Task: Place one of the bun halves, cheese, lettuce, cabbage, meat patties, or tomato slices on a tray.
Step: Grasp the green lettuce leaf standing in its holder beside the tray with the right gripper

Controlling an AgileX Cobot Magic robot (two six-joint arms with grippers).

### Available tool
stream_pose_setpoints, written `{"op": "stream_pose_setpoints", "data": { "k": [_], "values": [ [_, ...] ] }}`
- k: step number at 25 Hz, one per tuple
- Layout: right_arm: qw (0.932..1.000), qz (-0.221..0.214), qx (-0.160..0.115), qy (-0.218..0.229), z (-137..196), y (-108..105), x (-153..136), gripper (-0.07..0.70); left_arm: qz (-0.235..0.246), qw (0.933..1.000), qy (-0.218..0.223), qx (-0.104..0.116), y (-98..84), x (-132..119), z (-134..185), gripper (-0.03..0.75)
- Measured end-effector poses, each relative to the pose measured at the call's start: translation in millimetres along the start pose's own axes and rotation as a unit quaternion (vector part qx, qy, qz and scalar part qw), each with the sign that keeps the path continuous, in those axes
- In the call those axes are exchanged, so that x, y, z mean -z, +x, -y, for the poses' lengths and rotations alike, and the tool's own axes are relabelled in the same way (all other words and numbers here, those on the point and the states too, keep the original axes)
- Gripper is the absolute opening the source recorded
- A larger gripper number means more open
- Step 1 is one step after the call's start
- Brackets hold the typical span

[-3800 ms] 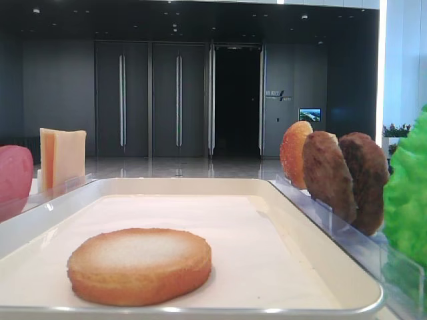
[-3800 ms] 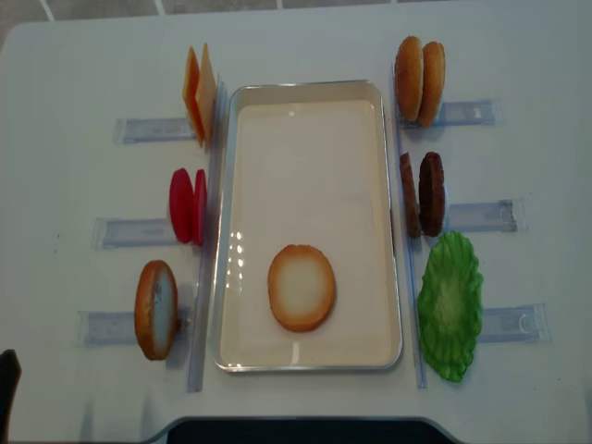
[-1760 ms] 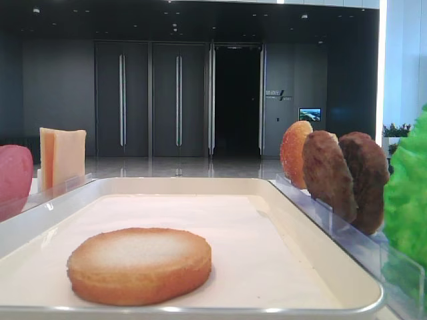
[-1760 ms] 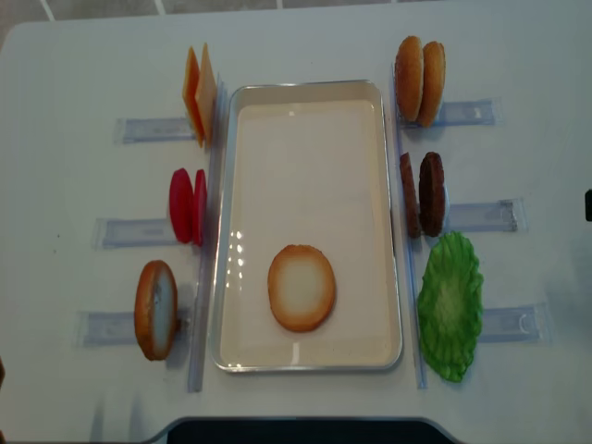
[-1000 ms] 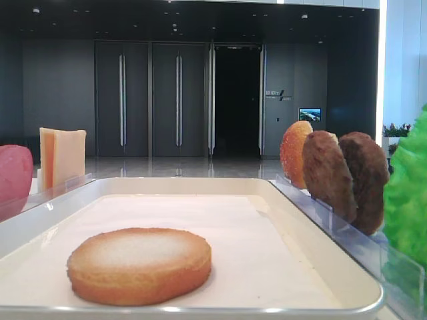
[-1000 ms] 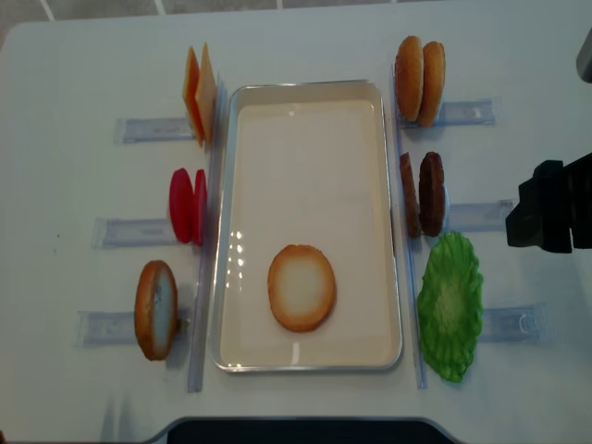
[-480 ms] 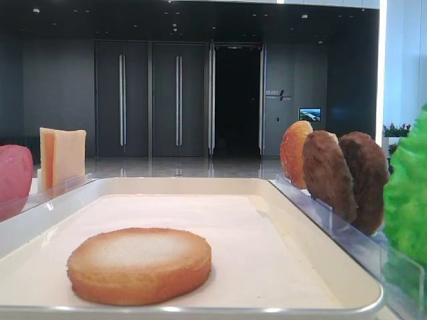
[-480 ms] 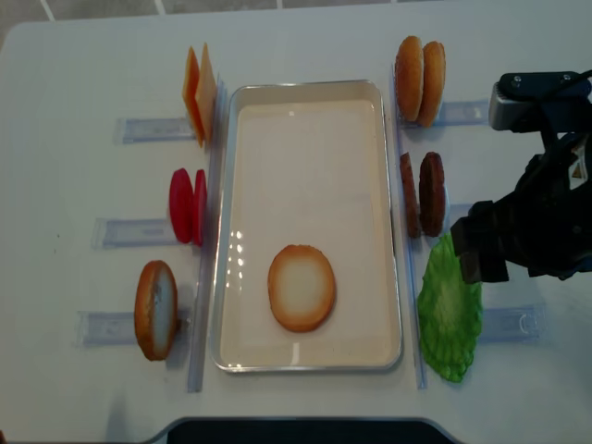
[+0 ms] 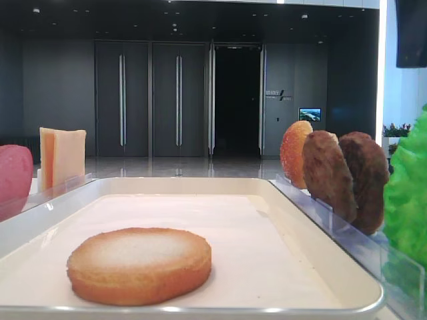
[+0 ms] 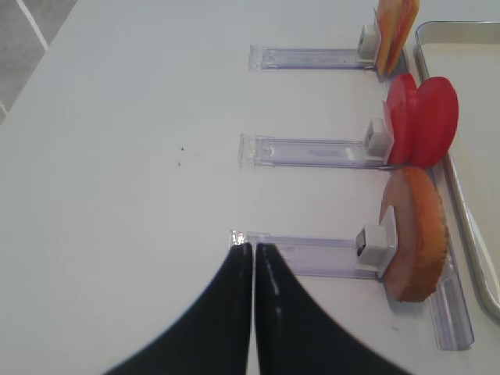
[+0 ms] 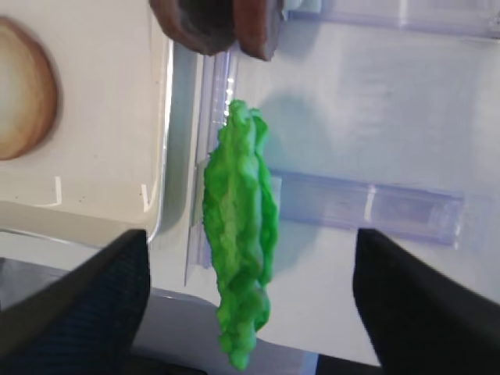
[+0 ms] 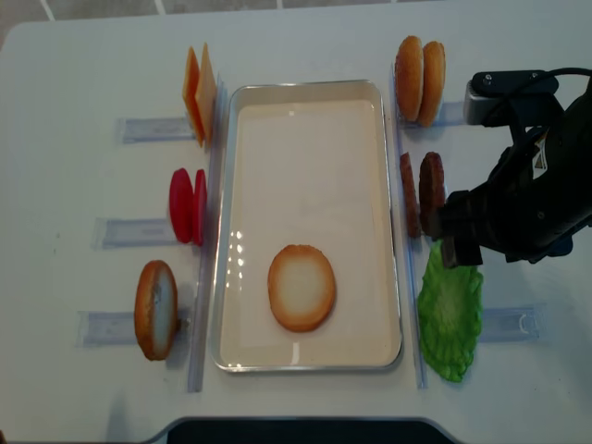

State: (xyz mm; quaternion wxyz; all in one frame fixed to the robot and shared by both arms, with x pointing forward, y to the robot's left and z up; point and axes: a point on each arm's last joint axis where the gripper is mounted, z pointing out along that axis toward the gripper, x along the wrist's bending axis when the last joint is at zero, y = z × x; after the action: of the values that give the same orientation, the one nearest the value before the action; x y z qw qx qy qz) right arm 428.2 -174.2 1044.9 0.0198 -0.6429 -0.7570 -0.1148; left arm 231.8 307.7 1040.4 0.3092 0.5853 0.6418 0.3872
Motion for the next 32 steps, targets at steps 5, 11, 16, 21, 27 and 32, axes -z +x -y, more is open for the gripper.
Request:
{"op": "stream_pose_setpoints", "data": {
  "k": [5, 11, 16, 21, 27, 32],
  "values": [
    [1.0000, -0.002, 0.000, -0.003, -0.6, 0.3, 0.0, 0.540, 0.000, 1.0000, 0.000, 0.000, 0.0, 0.0, 0.0, -0.001],
    [0.9998, 0.005, -0.002, 0.019, 5.6, -2.4, -5.8, 0.540, 0.000, 1.0000, 0.000, 0.000, 0.0, 0.0, 0.0, -0.001],
    [0.9996, 0.004, -0.005, 0.029, 8.7, -3.3, -9.0, 0.540, 0.000, 1.0000, 0.000, 0.000, 0.0, 0.0, 0.0, -0.001],
    [0.9995, 0.001, -0.007, 0.031, 9.0, -2.5, -9.0, 0.540, 0.000, 1.0000, 0.000, 0.000, 0.0, 0.0, 0.0, -0.001],
    [0.9998, -0.004, -0.008, 0.020, 7.0, -1.7, -9.1, 0.540, 0.000, 1.0000, 0.000, 0.000, 0.0, 0.0, 0.0, -0.001],
    [0.9998, -0.005, -0.008, 0.018, 6.7, -1.5, -9.1, 0.515, 0.000, 1.0000, 0.000, 0.000, 0.0, 0.0, 0.0, -0.001]
  ]
}}
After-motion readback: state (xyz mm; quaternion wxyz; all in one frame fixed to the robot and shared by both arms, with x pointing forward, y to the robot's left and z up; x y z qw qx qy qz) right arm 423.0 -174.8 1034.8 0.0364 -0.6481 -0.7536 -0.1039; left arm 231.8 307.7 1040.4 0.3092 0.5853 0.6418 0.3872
